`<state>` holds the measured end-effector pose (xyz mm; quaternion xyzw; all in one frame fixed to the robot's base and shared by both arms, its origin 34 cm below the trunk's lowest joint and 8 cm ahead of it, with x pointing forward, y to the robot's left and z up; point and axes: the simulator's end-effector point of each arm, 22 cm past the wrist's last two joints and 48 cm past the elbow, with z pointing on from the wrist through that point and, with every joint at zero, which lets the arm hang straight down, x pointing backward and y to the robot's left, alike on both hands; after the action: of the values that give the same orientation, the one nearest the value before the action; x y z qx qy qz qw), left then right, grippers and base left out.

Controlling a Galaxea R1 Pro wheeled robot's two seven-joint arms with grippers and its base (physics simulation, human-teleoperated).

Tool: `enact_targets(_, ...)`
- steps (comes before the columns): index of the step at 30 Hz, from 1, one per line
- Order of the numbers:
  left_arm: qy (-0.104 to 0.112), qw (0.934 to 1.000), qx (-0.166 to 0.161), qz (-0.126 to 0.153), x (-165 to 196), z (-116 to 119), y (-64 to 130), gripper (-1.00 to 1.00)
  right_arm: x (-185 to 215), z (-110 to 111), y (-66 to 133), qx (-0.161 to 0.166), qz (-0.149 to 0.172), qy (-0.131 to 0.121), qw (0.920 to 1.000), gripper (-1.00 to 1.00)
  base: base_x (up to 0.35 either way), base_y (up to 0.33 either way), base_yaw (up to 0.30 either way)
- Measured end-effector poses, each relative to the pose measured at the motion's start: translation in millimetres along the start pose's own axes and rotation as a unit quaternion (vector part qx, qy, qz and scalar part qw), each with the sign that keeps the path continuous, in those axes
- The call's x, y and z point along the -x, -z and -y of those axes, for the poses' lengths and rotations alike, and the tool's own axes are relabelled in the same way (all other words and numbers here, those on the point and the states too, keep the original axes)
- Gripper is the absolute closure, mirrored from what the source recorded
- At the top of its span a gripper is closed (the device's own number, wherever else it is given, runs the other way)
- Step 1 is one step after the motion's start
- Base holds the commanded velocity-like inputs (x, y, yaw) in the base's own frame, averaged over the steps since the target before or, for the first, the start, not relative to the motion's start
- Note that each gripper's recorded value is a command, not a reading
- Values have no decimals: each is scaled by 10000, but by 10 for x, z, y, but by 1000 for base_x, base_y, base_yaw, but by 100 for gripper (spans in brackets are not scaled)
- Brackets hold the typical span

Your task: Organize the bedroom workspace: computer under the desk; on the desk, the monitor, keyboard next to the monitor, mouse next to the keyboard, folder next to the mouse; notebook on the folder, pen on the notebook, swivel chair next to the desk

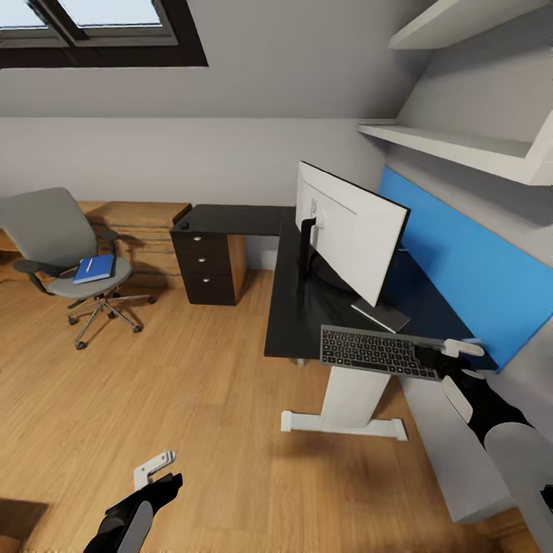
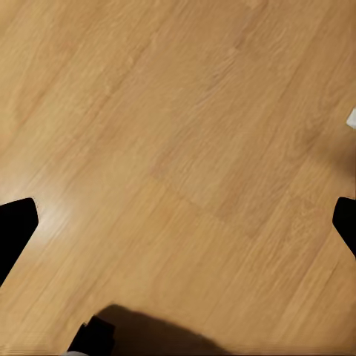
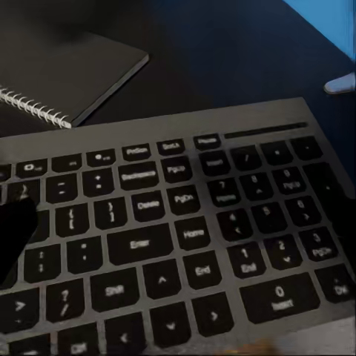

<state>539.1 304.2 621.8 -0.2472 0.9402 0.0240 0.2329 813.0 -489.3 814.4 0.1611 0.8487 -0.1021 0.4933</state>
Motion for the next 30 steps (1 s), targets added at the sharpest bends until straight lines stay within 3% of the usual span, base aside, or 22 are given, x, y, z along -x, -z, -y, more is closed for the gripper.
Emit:
enact_targets(17, -13, 10000, 21, -65, -61, -13, -16, -100, -96, -113, 13, 67, -29, -24, 10000, -100, -270, 78, 0)
enact_targets(30, -23, 9999, 36, -97, -92, -26, -22, -100, -158, -164, 24, 81, 18, -84, 9999, -100, -38, 8, 0)
